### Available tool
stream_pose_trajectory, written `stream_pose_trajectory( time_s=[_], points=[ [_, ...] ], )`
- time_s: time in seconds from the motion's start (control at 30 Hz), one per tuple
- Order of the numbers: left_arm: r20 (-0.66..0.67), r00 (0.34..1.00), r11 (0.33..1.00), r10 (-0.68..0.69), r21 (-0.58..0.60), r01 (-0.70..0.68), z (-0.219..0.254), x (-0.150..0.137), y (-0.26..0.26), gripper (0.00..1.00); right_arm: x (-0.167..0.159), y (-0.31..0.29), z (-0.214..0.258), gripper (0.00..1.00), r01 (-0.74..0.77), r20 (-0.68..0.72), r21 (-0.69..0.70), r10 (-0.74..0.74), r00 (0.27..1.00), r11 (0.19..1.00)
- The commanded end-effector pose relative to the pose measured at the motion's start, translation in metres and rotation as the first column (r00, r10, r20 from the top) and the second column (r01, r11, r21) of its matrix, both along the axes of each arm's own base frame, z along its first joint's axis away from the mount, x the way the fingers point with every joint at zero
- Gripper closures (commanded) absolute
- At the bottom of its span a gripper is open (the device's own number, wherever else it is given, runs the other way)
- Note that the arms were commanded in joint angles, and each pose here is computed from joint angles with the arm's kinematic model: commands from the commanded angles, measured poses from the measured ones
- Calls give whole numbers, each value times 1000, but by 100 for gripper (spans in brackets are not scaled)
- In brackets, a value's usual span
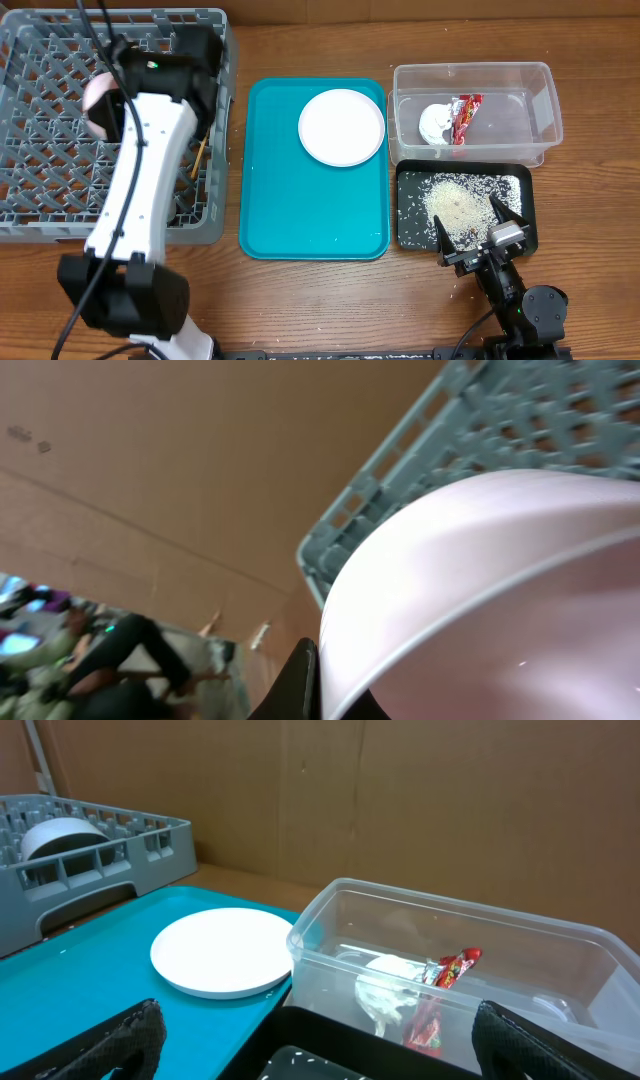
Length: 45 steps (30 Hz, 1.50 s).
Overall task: Sort waste into correct bins and load items into the dishwasher
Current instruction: 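Lower the pink bowl into the rack and release it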
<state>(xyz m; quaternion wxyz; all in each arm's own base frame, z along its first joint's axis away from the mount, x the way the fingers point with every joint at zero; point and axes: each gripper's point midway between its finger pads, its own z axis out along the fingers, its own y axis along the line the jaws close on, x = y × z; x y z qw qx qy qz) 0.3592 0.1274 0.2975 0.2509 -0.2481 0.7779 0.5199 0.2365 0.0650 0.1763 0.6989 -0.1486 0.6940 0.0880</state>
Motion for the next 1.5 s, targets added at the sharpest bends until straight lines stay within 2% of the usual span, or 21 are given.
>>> stream_pose_trajectory(
  time_s=[0.0,0.2,0.37,0.57,0.9,1.1,1.47],
  points=[
    [-44,998,997,43,72,-40,-7,8,17,96,0,0,-1,0,0,5,4,0,1000,1000],
    [-49,997,994,56,94,-51,-44,39,21,96,0,0,-1,0,0,5,4,0,1000,1000],
    [-147,989,987,28,159,-5,-76,72,22,96,0,0,-1,0,1,5,4,-1,1000,1000],
    [-193,981,986,1,164,32,-98,94,21,96,0,0,-1,0,0,5,4,0,1000,1000],
    [-185,983,991,-22,128,46,-106,101,19,96,0,0,-1,0,0,5,4,0,1000,1000],
    [-173,984,997,-51,40,59,-120,105,20,96,0,0,-1,0,1,5,4,-1,1000,1000],
    [-209,977,997,-35,59,48,-118,98,25,96,0,0,-1,0,0,5,4,0,1000,1000]
  ],
)
